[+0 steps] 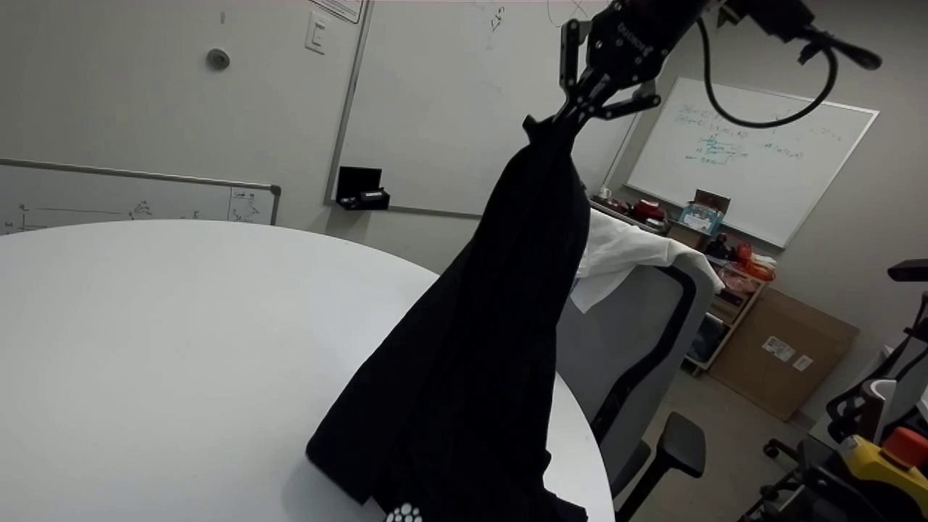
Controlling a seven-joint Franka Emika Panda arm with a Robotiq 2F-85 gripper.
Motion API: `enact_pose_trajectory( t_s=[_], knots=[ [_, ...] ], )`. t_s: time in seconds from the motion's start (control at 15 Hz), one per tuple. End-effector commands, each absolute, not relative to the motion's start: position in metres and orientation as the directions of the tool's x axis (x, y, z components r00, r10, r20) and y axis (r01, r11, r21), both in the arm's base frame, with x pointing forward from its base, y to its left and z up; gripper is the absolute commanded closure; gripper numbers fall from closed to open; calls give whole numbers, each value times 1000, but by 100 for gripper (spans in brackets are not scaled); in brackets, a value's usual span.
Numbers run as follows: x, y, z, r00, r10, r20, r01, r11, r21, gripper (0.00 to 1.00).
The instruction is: Get the black cloth from the table and put it on the chair's backrest
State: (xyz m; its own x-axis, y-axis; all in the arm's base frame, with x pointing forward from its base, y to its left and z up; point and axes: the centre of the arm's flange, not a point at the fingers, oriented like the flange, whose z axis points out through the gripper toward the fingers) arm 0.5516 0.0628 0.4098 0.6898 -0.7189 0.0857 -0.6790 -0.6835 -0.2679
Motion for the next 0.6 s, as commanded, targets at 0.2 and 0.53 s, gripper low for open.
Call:
enact_pose_trajectory(
  t_s=[0.2,0.53],
  knots=[
    [517,43,510,666,-714,217,-606,-687,-401,99],
    [503,14,569,603,-744,288,-582,-657,-479,99]
  ],
)
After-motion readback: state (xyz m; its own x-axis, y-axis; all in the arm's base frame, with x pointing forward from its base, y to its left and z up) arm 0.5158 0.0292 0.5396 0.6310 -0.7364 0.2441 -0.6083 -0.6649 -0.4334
